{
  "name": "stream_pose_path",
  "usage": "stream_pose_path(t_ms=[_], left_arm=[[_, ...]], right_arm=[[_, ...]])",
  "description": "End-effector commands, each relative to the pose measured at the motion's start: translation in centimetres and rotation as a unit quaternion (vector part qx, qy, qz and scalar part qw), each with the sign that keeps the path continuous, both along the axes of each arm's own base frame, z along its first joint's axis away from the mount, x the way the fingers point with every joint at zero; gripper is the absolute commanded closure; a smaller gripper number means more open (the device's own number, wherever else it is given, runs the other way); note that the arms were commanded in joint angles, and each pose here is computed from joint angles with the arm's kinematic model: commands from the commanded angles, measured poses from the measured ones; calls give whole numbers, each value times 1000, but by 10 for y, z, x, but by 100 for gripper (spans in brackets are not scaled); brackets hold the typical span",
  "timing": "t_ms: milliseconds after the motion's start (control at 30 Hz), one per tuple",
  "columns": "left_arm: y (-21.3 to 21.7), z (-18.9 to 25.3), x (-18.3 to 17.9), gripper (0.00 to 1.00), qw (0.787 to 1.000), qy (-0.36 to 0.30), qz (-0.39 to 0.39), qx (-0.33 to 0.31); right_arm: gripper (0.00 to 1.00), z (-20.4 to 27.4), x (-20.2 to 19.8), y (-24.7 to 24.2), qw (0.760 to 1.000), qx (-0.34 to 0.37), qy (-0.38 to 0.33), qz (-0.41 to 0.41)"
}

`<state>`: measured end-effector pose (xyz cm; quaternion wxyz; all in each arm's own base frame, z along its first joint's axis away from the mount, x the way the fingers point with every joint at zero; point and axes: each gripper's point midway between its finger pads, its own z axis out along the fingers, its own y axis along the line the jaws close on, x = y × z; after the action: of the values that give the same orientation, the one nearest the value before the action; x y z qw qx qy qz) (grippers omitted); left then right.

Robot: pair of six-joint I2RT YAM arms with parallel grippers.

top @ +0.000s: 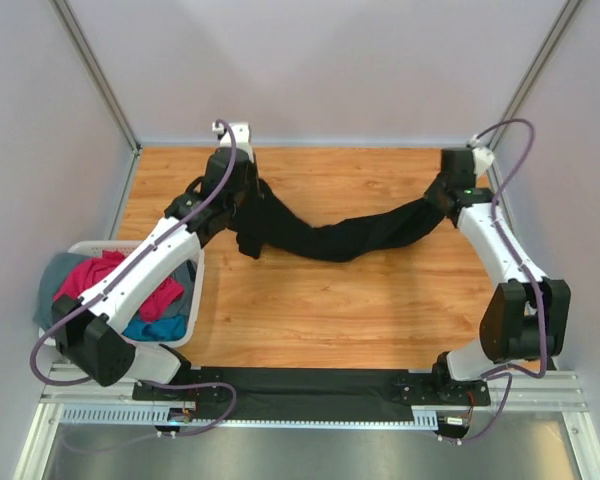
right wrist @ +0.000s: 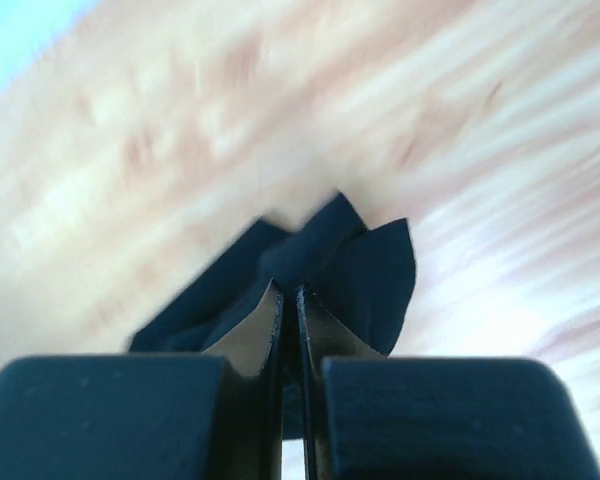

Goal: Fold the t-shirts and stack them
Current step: Flatten the tshirt out

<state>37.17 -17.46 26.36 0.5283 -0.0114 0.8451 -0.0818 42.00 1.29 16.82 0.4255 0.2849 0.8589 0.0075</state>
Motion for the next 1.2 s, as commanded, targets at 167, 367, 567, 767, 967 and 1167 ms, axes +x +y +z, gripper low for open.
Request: stream_pose_path(t_ms=[167, 367, 567, 767, 967, 1167], left_arm=[[-33, 158, 40, 100, 979, -187, -86, 11], [-28, 104, 28, 100, 994, -92, -67, 3], [-29, -25, -30, 100, 993, 75, -79, -51], [-26, -124, -98, 100, 964, 237, -79, -86], [-15, -125, -134, 65, 954, 274, -88, -78], [10, -85, -130, 0, 972, 221, -48, -57]], right_arm=[[99, 154, 0, -62, 985, -48, -163, -19], [100, 123, -39, -71, 991, -54, -119, -39], [100, 13, -99, -55, 1000, 0, 13, -26], [74, -54, -157, -40, 992, 46, 112, -28], [31, -27, -163, -36, 993, 40, 107, 2], [22, 17, -138, -28, 997, 33, 49, 58]])
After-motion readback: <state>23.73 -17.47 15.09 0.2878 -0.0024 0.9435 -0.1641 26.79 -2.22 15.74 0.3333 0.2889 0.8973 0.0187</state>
